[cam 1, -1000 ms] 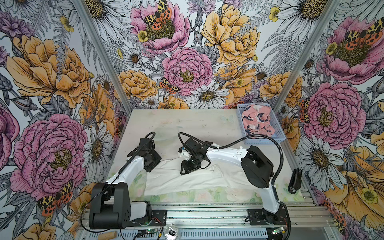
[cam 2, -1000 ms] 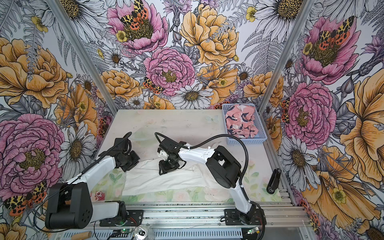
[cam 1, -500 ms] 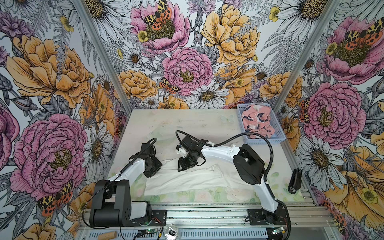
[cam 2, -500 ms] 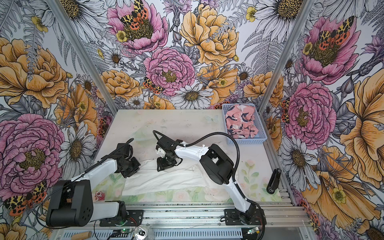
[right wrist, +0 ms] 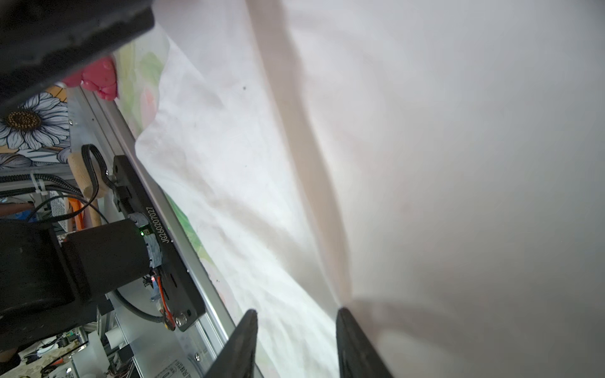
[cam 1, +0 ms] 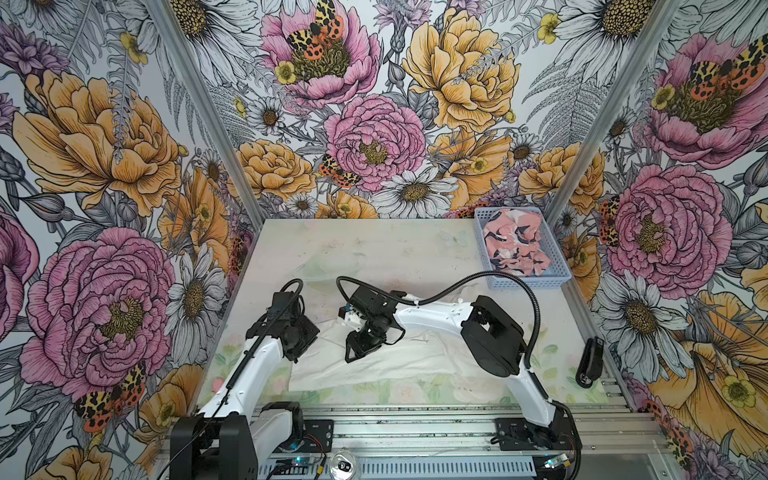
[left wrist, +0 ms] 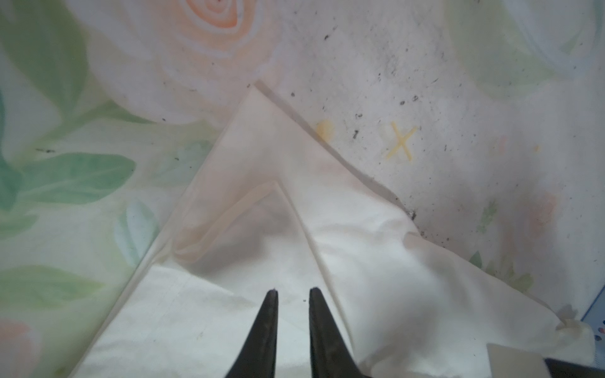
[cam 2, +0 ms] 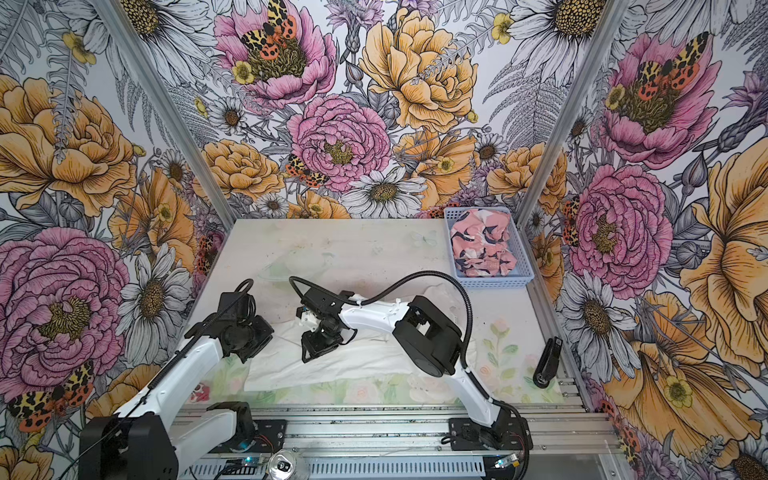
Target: Fold and stack the mixed laundry pile
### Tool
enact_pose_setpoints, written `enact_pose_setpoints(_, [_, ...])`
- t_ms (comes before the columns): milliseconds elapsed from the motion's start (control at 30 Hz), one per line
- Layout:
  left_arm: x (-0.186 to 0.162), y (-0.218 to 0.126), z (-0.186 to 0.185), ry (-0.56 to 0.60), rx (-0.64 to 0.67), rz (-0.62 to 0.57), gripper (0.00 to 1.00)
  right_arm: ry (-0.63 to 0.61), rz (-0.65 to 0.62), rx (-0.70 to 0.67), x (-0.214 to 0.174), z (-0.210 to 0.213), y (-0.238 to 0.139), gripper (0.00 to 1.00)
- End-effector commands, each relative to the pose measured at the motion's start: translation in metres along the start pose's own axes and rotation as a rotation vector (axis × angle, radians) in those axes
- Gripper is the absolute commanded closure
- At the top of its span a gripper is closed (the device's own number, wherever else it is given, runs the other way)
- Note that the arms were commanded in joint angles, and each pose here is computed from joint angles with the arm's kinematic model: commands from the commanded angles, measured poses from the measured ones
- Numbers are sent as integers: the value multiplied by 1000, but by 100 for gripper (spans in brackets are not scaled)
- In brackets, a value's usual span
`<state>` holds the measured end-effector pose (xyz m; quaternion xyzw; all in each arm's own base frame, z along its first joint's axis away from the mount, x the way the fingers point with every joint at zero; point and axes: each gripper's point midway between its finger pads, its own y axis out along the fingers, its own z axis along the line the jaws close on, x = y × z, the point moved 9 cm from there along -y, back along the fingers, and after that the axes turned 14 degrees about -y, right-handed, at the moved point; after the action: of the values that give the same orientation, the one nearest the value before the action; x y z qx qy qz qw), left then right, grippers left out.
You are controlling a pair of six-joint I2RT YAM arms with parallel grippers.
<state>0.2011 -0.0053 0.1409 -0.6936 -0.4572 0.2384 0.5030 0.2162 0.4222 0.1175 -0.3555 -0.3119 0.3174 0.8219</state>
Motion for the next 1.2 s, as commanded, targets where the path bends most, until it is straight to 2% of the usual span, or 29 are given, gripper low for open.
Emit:
enact_pose_setpoints(0, [7,6,-10,27,-25,-7,80,-29,-8,11,6,5,-1,58])
enact_pose_setpoints(167, [14,16,-27,78,-20,-6,80,-29,-15,-4,6,5,-5,58])
enact_pose_setpoints(333, [23,11,-39,119,-18,-67,80,-37,-34,-12,8,9,-14,58])
enact_pose_setpoints(533, [26,22,-27,103,113,-51,80,-30,-71,-23,9,7,-34,58])
enact_pose_setpoints(933, [35,27,-17,92,210,-94,80,5,-113,-61,-7,-3,-70,58])
enact_pose_setpoints(1000, [37,26,-15,85,214,-99,79,8,-114,-64,-9,-4,-72,58])
enact_pose_setpoints(1167, [39,30,-14,87,236,-94,69,12,-115,-67,-13,-5,-75,57])
